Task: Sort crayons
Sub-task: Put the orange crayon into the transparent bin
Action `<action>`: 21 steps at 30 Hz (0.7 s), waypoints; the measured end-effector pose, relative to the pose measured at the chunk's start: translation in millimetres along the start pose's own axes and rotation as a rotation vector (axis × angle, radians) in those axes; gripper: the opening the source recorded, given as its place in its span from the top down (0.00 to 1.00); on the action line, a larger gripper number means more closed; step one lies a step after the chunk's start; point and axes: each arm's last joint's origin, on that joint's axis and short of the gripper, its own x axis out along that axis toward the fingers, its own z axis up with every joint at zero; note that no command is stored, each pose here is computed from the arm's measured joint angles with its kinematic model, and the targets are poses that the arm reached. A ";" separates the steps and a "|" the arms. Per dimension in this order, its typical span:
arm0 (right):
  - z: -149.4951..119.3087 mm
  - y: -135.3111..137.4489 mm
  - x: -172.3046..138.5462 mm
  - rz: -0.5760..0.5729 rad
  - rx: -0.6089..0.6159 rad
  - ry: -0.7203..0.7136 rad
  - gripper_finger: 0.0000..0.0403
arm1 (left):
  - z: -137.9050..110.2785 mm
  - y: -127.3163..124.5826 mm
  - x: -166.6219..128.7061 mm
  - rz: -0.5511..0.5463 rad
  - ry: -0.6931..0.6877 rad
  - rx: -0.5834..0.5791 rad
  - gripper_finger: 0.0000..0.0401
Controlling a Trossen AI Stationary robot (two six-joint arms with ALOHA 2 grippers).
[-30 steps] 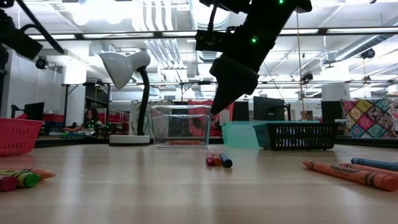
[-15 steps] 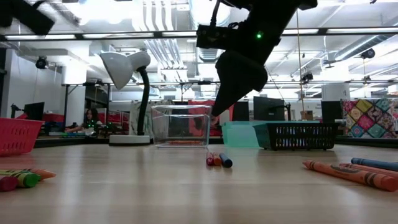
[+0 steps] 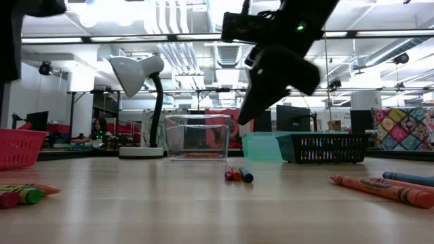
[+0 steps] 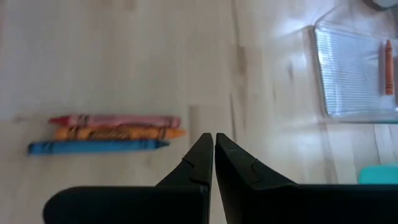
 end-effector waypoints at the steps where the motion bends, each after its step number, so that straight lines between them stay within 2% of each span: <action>1: -1.2 2.7 -1.8 0.003 -0.012 0.008 0.98 | 1.6 -5.4 5.5 0.012 0.008 0.025 0.78; 8: -13.7 30.4 -15.8 0.031 -0.065 0.038 0.98 | 5.3 -27.1 35.6 0.080 0.040 0.183 0.78; 15: -29.5 56.7 -32.7 0.050 -0.126 0.083 0.98 | 9.2 -21.7 41.8 0.099 0.048 0.262 0.78; 18: -35.4 62.5 -37.4 0.048 -0.127 0.109 0.98 | 13.1 -18.7 40.4 0.092 0.038 0.265 0.78; 21: -39.0 65.9 -40.1 0.047 -0.139 0.122 0.98 | 13.5 -19.9 41.5 0.083 0.031 0.315 0.79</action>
